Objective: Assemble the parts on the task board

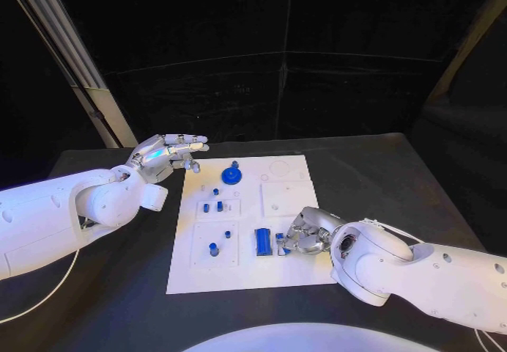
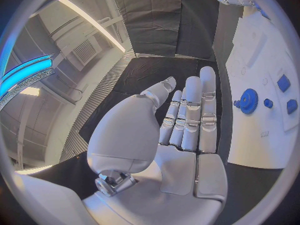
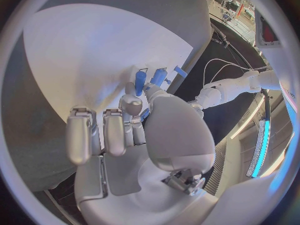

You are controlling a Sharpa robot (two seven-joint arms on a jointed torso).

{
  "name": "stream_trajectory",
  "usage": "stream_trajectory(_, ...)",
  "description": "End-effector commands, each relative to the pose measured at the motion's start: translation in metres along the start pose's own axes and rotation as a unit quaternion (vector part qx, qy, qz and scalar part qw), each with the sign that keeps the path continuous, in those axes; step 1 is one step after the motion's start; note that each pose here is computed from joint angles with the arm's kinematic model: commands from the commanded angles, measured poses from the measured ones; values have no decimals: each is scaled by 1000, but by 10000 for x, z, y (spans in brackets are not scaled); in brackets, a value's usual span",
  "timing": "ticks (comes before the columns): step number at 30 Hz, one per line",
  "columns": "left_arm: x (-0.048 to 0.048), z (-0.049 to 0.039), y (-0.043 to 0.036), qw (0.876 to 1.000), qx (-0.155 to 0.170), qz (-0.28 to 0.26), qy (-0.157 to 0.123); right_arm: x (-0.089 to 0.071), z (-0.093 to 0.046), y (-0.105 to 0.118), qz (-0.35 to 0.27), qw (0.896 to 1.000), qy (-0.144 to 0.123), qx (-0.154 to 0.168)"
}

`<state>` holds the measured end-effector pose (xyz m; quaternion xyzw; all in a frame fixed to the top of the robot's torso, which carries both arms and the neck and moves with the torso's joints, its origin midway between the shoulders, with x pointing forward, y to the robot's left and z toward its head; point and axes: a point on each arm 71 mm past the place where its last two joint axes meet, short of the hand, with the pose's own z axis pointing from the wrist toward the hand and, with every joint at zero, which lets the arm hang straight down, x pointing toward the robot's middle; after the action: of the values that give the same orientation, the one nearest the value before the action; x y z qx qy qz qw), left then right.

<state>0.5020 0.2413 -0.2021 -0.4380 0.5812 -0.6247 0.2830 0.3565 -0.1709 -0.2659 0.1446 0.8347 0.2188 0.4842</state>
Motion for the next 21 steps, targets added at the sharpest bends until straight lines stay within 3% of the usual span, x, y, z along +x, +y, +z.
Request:
stream_trajectory(1,20,7,-12,1000,4,-1,7,30,-3,33,-12,1000,11,-4)
stream_trajectory(21,14,6,-13,1000,4,-1,6,22,-4,62,-26,1000,2,-15)
